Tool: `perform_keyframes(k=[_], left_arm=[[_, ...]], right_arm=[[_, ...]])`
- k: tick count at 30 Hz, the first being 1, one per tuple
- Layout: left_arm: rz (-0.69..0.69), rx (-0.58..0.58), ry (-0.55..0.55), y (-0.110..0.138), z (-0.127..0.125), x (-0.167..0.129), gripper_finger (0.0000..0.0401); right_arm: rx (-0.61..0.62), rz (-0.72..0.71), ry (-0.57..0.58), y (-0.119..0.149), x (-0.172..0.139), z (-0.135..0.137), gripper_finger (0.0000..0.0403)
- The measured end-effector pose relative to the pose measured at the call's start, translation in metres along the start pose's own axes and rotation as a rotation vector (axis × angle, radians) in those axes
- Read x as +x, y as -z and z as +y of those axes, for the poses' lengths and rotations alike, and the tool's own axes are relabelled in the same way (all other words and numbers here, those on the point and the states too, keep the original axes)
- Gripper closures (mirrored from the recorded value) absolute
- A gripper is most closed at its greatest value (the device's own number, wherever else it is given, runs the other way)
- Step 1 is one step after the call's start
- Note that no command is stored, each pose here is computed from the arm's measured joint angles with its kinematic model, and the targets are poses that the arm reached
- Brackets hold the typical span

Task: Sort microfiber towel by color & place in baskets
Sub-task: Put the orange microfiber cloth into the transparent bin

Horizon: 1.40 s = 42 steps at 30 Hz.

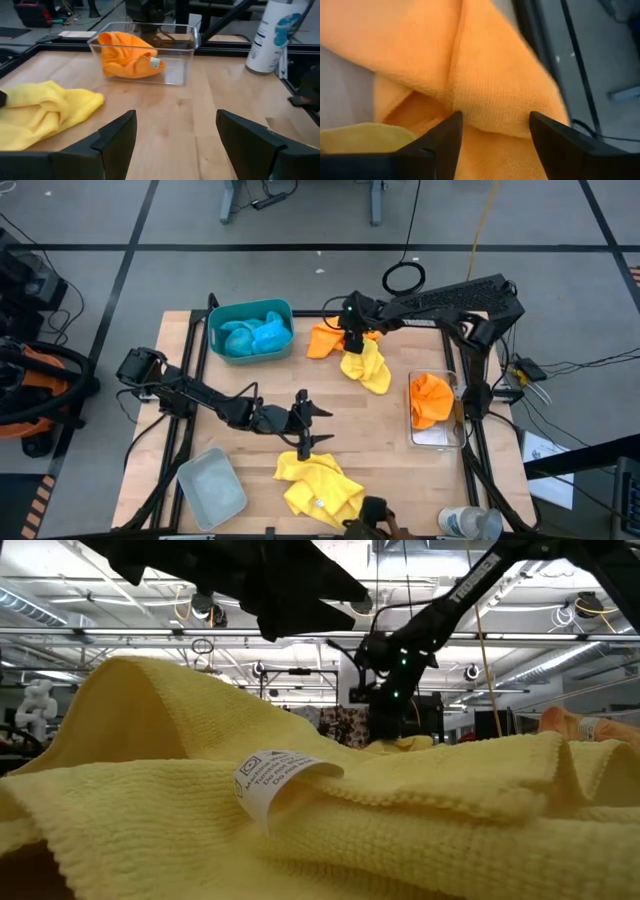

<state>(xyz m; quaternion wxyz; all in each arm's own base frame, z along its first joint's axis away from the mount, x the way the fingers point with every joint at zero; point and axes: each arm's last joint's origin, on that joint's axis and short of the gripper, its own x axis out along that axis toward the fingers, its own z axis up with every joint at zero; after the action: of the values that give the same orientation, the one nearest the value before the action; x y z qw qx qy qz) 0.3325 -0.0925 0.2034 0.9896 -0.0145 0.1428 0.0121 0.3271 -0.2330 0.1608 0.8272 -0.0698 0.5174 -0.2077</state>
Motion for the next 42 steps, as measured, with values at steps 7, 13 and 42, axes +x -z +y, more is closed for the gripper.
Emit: perform_keyframes(k=[7, 13, 42], left_arm=[[-0.004, -0.004, -0.044, 0.0, 0.001, 0.0, 0.0123], [0.015, 0.003, -0.056, 0.002, 0.002, 0.0, 0.0123], [-0.229, 0.175, -0.112, -0.034, -0.014, -0.018, 0.0123]], right_arm=[[0.027, 0.068, -0.017, 0.014, 0.023, -0.002, 0.0288], [0.044, 0.064, -0.009, 0.013, 0.02, -0.003, 0.039], [-0.031, -0.606, -0.109, -0.008, -0.29, 0.072, 0.0402]])
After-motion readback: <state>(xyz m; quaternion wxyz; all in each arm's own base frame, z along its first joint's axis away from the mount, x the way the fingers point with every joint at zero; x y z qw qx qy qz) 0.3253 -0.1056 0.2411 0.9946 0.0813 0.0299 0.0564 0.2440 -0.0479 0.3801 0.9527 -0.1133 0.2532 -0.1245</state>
